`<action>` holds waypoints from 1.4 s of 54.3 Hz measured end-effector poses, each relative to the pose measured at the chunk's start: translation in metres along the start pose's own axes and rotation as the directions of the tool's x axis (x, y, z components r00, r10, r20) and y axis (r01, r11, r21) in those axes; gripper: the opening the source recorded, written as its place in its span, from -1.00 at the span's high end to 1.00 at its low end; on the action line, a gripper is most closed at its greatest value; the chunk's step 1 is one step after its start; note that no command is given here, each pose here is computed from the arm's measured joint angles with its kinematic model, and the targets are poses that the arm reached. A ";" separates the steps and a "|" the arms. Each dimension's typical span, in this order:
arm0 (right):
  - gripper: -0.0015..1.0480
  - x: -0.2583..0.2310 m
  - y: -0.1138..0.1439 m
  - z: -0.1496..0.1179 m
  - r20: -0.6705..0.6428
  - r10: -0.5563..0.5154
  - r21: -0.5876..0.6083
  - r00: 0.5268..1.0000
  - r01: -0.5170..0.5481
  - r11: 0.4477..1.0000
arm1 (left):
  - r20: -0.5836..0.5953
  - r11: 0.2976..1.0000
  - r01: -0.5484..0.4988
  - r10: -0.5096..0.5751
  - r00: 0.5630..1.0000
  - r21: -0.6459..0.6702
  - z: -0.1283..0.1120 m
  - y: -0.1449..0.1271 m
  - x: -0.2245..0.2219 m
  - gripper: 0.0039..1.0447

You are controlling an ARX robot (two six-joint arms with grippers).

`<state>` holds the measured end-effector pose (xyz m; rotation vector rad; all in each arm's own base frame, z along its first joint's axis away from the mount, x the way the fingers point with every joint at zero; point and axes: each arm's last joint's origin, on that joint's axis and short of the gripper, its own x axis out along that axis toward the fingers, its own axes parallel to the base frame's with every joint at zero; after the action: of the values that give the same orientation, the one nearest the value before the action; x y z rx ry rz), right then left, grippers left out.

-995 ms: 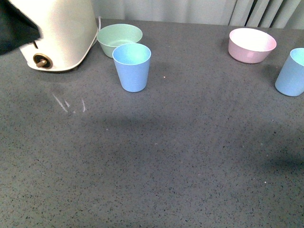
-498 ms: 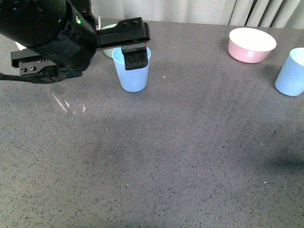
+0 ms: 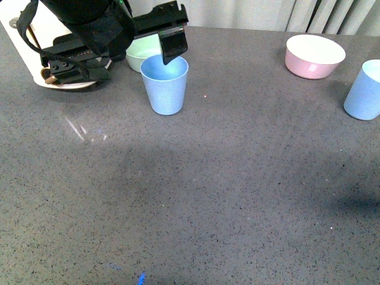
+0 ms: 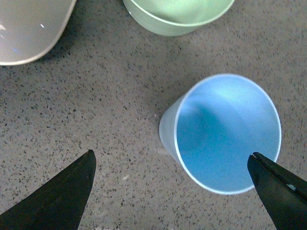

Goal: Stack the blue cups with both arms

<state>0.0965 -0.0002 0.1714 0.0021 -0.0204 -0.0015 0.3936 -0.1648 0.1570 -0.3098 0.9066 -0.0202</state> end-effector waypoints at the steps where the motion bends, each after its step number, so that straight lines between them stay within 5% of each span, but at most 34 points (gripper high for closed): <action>1: -0.83 0.000 0.000 0.000 0.000 0.000 0.000 1.000 0.000 1.000 | 0.001 1.000 -0.002 0.002 1.000 -0.004 0.001 0.000 0.001 -0.84; 17: -0.83 0.000 0.000 0.000 0.000 0.000 0.000 1.000 0.000 1.000 | -0.057 0.997 -0.072 0.069 0.996 -0.040 0.005 0.003 0.029 -0.83; 51: -0.83 0.000 0.000 0.000 0.000 0.000 0.000 1.000 0.000 1.000 | -0.163 0.999 -0.031 0.028 0.986 -0.014 -0.045 -0.020 0.013 0.96; 76: -0.83 0.000 0.000 0.000 0.000 0.000 0.000 1.000 0.000 1.000 | -0.248 0.981 0.098 -0.054 0.967 0.169 -0.107 -0.094 -0.029 0.97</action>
<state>0.0965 -0.0002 0.1714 0.0021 -0.0204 -0.0015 0.3032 -0.2778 0.1442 -0.1754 1.1270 -0.2142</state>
